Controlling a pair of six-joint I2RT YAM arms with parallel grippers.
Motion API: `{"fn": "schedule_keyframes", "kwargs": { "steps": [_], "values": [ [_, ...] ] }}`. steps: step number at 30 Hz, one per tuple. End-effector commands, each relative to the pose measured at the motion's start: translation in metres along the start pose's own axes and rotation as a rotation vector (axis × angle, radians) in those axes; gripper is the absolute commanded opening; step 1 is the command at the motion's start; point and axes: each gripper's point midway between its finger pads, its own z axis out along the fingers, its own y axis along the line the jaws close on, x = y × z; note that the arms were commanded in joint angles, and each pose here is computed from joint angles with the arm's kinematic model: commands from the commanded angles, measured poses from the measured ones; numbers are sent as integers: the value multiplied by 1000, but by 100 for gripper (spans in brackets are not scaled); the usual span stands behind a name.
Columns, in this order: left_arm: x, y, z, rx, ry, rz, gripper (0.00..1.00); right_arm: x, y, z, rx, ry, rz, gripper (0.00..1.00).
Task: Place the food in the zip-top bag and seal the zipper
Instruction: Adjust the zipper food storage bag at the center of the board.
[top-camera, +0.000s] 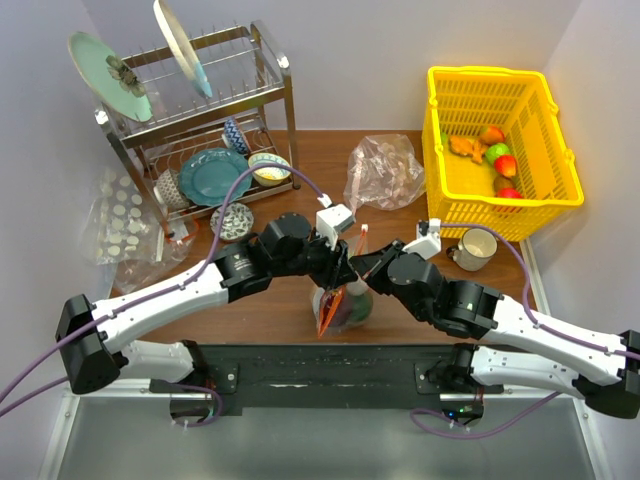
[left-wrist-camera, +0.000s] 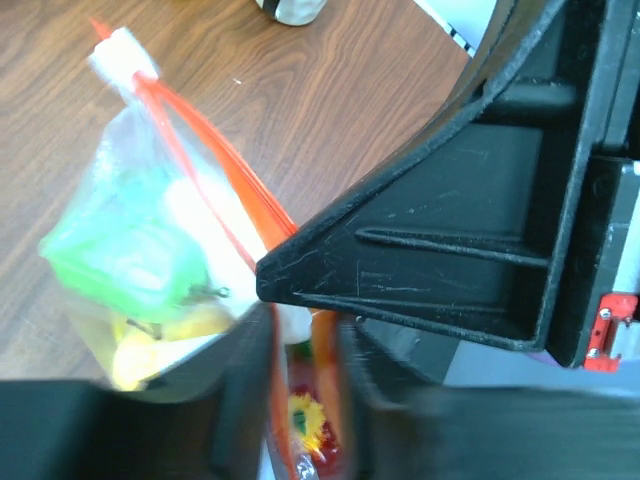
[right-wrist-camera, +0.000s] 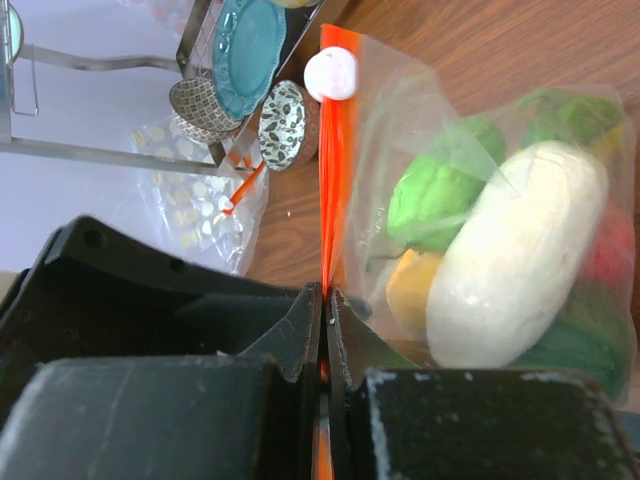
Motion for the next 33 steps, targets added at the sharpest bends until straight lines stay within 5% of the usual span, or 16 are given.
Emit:
{"fn": "schedule_keyframes", "kwargs": {
  "steps": [1, 3, 7, 15, 21, 33],
  "values": [
    [-5, 8, 3, -45, -25, 19, 22, -4, 13, -1, -40, -15, 64, 0],
    [-6, 10, 1, -60, -24, 24, 4, -4, 11, -1, -37, -16, 55, 6],
    [-8, 11, -2, -71, -21, 40, 0, -7, 8, -3, -38, -30, 25, 44],
    [-18, 2, -20, -43, -14, 117, 0, -54, 6, -29, -78, -173, -274, 59],
    [-37, -23, -46, 72, -31, 183, 0, -69, 22, -56, -227, -184, -617, 57],
    [-36, -70, -89, 344, 8, 315, 0, -41, 64, -74, -468, -31, -926, 52]
  ]
}}
